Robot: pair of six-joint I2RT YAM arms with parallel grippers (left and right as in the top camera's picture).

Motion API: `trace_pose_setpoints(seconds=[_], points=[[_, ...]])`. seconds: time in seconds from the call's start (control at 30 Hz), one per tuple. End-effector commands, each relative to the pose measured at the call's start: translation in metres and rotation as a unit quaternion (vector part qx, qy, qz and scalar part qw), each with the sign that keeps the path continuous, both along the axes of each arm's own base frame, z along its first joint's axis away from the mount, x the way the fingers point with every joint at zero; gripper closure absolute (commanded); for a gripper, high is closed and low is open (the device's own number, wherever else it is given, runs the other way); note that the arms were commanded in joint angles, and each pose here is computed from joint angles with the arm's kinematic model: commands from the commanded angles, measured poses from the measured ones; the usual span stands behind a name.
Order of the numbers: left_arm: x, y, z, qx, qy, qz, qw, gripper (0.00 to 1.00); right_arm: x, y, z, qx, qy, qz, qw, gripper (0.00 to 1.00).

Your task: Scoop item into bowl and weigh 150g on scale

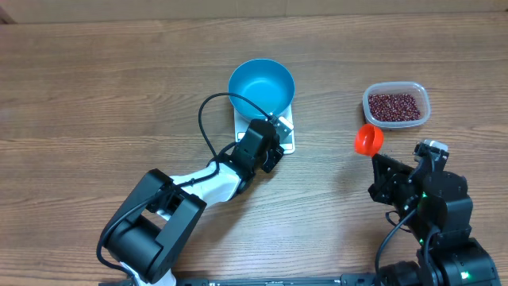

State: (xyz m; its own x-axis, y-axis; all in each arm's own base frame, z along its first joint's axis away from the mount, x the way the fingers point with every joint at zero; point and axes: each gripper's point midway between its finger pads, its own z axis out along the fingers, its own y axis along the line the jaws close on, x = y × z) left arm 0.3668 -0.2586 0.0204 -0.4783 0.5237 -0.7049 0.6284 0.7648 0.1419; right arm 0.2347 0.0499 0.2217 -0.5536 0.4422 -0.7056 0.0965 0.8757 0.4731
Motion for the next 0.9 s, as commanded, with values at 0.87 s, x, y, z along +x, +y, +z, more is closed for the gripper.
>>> trace_pose_setpoints(seconds=[0.87], points=[[0.001, 0.026, -0.025, 0.049, 0.019, 0.044, 0.998, 0.96, 0.002, -0.005, 0.011, -0.009, -0.016, -0.010, 1.000, 0.96]])
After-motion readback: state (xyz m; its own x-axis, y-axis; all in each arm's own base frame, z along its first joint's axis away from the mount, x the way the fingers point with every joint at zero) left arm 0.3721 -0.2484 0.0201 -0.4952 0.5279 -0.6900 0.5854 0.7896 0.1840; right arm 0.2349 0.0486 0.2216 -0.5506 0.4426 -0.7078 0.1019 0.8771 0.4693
